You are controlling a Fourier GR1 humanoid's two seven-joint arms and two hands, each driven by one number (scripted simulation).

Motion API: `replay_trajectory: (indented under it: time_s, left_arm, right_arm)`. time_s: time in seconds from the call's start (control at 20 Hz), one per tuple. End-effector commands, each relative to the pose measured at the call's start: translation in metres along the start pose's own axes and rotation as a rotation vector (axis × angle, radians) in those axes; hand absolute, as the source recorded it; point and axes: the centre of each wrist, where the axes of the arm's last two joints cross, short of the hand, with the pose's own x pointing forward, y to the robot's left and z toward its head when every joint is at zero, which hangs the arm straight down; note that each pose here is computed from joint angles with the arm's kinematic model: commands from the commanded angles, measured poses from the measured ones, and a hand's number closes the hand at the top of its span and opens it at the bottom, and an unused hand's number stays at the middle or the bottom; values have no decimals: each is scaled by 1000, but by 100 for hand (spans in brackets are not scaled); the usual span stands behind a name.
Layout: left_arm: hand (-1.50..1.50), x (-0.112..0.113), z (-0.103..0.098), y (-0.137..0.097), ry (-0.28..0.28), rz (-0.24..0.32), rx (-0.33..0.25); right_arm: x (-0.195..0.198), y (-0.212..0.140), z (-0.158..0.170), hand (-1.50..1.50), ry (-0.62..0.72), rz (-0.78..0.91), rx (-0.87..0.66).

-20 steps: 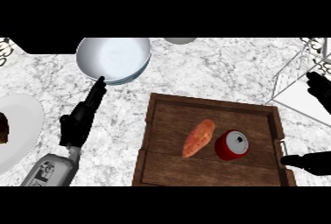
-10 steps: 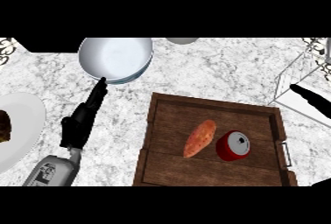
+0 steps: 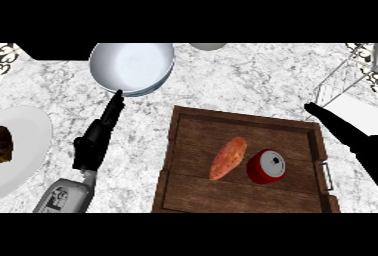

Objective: Pick the can from the tray and place it in the tiered shelf

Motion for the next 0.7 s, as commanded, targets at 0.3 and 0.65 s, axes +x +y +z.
replay_trajectory:
  time_s: [0.3, 0.65]
  left_arm:
    - [0, 17, -9, -8, 20, -9, -8]
    - [0, 5, 10, 23, 17, -7, -12]
  right_arm:
    - [17, 21, -4, -150, 65, 36, -50]
    - [19, 23, -12, -150, 84, 30, -32]
